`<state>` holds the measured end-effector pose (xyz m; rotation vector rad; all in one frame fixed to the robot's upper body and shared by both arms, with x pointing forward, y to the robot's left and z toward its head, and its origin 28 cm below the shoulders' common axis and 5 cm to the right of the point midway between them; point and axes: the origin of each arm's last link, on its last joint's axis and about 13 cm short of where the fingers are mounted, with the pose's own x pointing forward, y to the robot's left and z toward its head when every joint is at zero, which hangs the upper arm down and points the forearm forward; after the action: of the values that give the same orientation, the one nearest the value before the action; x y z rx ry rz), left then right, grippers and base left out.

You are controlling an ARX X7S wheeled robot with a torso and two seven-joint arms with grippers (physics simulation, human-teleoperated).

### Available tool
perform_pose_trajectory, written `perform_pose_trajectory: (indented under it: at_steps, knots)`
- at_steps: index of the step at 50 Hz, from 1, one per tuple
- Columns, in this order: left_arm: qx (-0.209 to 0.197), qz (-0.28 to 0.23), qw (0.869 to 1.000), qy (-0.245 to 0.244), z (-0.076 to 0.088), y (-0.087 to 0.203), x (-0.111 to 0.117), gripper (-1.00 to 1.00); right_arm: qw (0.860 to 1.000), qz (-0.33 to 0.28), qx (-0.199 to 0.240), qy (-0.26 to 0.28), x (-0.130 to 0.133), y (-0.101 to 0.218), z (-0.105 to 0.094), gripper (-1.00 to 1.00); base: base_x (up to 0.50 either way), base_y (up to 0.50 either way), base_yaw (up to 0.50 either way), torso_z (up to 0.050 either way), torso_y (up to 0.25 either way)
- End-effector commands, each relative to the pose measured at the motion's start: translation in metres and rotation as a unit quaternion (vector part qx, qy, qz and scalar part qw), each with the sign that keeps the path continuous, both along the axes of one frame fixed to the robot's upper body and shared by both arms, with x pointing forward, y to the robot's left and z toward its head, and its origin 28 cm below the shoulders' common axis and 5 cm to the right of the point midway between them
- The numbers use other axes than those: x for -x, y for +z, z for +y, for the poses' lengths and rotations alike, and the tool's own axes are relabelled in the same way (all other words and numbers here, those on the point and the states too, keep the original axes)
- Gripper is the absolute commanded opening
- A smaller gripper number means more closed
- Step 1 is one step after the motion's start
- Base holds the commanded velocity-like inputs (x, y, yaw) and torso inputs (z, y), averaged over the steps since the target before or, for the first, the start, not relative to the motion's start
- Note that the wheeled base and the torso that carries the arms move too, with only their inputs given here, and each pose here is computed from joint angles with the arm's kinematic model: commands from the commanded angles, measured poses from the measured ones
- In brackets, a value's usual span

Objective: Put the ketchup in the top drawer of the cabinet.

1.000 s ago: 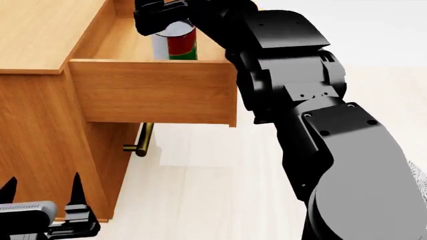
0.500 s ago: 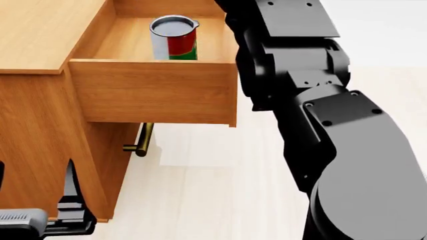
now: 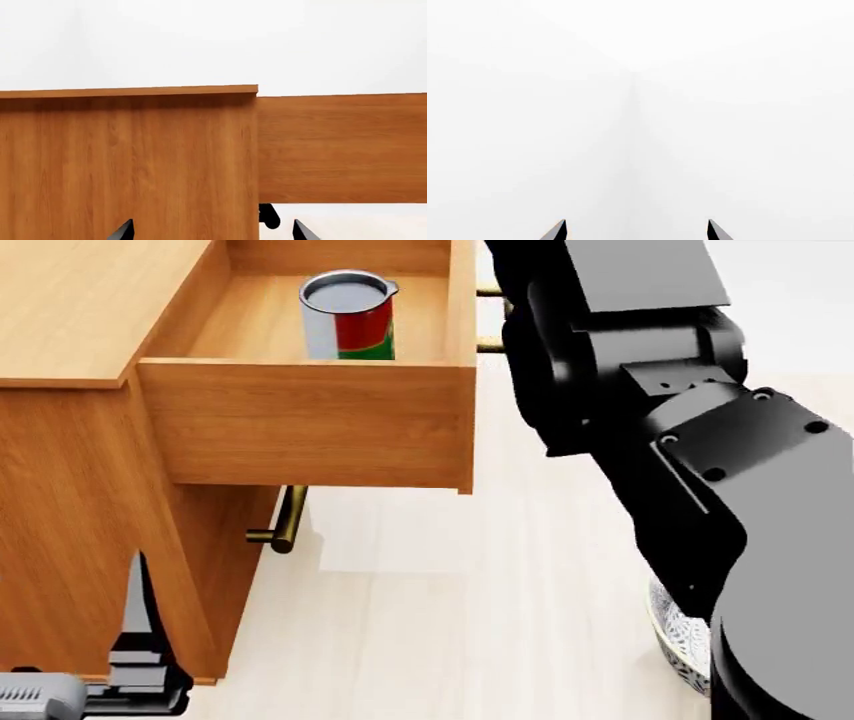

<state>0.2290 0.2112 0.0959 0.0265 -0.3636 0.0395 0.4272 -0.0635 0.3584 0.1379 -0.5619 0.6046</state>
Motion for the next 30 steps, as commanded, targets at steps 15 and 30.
perform_pose_trajectory:
  at_steps: [15,30]
  knots:
    - [-0.008,-0.026,1.0,-0.01,-0.002,0.014,0.013,1.0,0.991,-0.085,-0.017,-0.097,0.125,-0.043,-0.044,1.0,0.0,0.0,0.0,0.0,0.0]
    - [-0.01,-0.028,1.0,-0.007,0.0,0.016,0.021,1.0,0.981,-0.074,-0.029,-0.175,0.165,-0.096,-0.057,1.0,0.0,0.0,0.0,0.0,0.0]
